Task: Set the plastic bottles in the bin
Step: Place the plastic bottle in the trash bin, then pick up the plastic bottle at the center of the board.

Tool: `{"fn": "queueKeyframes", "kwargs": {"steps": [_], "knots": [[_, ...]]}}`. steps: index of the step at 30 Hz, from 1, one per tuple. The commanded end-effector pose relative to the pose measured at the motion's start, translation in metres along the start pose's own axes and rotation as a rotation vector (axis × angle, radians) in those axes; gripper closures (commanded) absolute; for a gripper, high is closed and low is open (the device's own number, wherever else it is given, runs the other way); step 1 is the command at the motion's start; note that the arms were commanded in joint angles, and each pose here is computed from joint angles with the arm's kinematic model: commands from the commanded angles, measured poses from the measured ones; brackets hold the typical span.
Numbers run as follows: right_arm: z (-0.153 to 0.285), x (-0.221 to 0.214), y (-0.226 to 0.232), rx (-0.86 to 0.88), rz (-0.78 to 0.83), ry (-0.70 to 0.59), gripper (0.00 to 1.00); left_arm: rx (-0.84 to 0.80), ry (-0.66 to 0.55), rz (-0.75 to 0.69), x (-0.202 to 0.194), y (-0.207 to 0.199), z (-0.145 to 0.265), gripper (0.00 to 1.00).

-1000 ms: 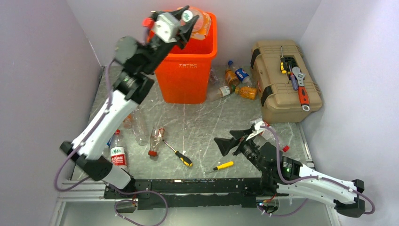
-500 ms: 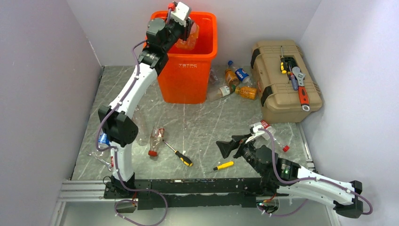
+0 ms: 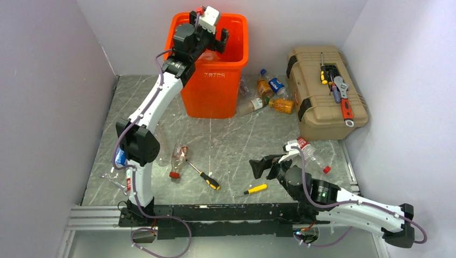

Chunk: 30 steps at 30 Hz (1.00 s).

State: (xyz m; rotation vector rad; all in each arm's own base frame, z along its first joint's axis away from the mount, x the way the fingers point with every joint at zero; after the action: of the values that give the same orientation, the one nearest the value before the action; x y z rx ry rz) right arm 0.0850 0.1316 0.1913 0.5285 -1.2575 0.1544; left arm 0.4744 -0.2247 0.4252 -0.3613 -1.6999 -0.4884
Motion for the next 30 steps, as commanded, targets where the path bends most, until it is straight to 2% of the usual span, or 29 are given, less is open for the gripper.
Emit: {"fn": "queueKeyframes", "kwargs": {"steps": [1,6,11,15,20,23,26,30], "knots": [[0.001,0.021,0.005,-0.033,-0.018,-0.053,0.0,0.029,-0.207,0.007,0.087,0.003,0.038,0.01],[0.004,0.034,0.002,-0.115,-0.063,-0.077,0.0,0.075,-0.288,0.054,0.135,0.001,0.088,0.0],[0.006,0.046,-0.002,-0.225,-0.063,-0.074,0.0,0.229,-0.186,0.102,0.14,0.007,0.162,0.0],[0.005,0.055,0.0,-0.302,-0.06,-0.076,0.0,0.372,-0.085,0.119,0.12,0.01,0.233,0.01],[-0.01,0.057,0.015,-0.228,-0.041,-0.049,0.0,0.506,0.048,0.126,0.082,0.009,0.302,0.01],[-0.028,0.051,0.027,-0.157,-0.033,0.018,0.0,0.567,0.18,0.102,0.051,0.008,0.323,0.01],[-0.054,0.04,0.035,-0.05,-0.044,0.146,0.0,0.647,0.348,0.13,0.015,0.005,0.335,0.01],[-0.082,0.017,0.052,0.137,-0.079,0.305,0.0,0.574,0.508,0.236,-0.031,-0.011,0.338,0.01]]}}
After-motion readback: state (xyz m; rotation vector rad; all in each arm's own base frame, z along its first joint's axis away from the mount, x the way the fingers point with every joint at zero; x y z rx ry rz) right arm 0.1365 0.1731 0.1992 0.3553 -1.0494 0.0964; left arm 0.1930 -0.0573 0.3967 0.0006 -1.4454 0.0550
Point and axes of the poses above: each gripper's point midway between its finger pads, its own z axis back along the fingers, its own y axis along the line the jaws close on, x = y × z, the point moved 10 cm from there along z, back along the fingers, and after that the axes turned 4 degrees about z, right-handed, at the moved point
